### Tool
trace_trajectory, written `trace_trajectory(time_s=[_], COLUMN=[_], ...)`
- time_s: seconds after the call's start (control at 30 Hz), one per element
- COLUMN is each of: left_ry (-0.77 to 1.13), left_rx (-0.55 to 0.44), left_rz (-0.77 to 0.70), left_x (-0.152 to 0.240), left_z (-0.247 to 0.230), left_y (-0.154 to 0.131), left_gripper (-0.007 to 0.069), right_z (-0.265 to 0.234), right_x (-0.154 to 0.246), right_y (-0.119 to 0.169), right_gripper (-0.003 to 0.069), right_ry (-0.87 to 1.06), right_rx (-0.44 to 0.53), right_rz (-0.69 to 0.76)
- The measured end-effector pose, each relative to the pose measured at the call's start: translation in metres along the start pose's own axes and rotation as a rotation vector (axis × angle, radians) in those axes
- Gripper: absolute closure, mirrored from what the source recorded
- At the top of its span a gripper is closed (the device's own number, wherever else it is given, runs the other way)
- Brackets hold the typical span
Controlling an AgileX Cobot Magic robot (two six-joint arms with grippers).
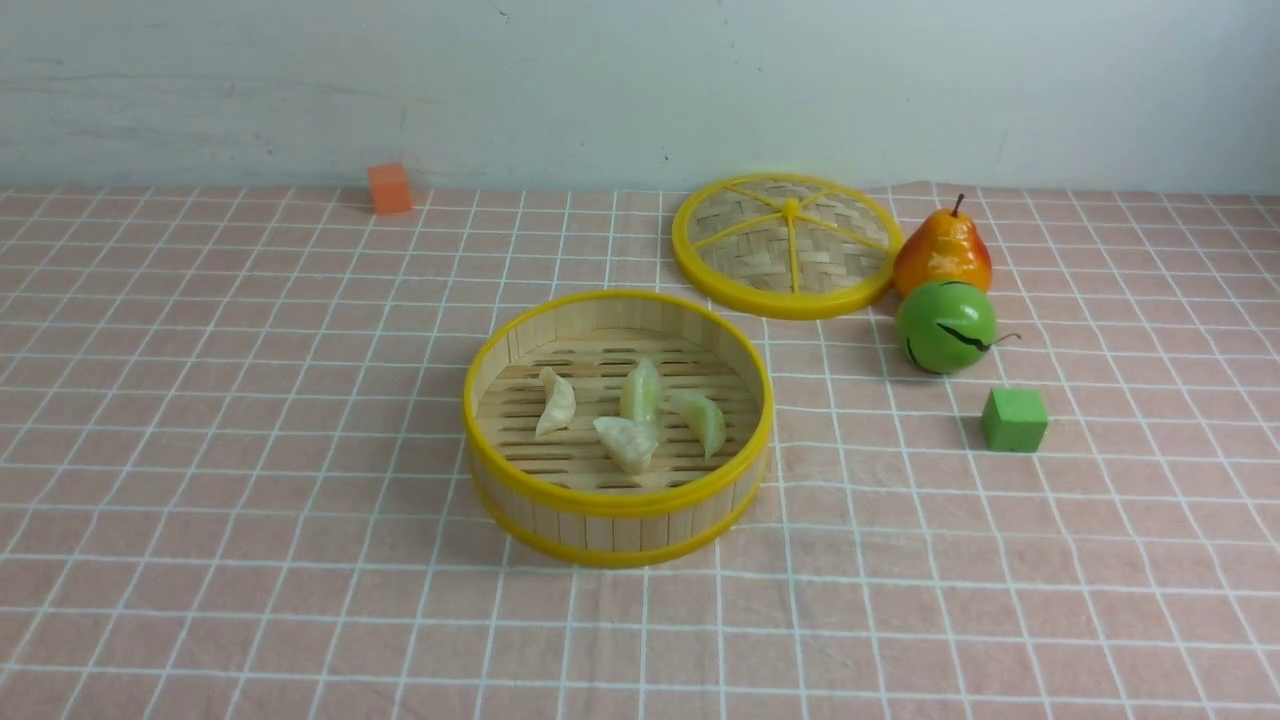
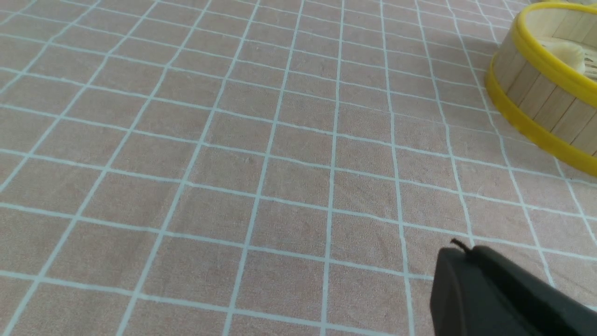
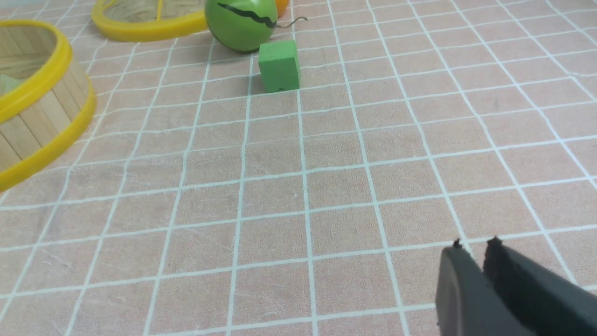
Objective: Put the dumplings into the steamer on the table with the pink tablecloth.
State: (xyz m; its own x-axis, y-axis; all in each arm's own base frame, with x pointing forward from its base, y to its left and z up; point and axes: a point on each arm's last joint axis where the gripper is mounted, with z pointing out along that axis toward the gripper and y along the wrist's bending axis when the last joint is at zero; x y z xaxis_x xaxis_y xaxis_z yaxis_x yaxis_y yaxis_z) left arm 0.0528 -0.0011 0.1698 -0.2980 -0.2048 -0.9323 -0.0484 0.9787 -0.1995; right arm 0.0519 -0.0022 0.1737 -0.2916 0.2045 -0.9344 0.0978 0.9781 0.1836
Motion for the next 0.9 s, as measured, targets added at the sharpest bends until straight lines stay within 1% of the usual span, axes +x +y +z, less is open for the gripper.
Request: trace_trajectory(time_s=[0.9], left_ry=[0.0], left_rx=[0.0], left_rz=[0.0], left_x=[0.0], left_z=[0.0], left_y=[0.0], left_gripper=[0.0629], right_z=[0.0], right_x=[0.0], right_y=[0.0], right_gripper=[0.0543], right_ry=[0.0], right_rx=[0.0], right_rz=[-0.001])
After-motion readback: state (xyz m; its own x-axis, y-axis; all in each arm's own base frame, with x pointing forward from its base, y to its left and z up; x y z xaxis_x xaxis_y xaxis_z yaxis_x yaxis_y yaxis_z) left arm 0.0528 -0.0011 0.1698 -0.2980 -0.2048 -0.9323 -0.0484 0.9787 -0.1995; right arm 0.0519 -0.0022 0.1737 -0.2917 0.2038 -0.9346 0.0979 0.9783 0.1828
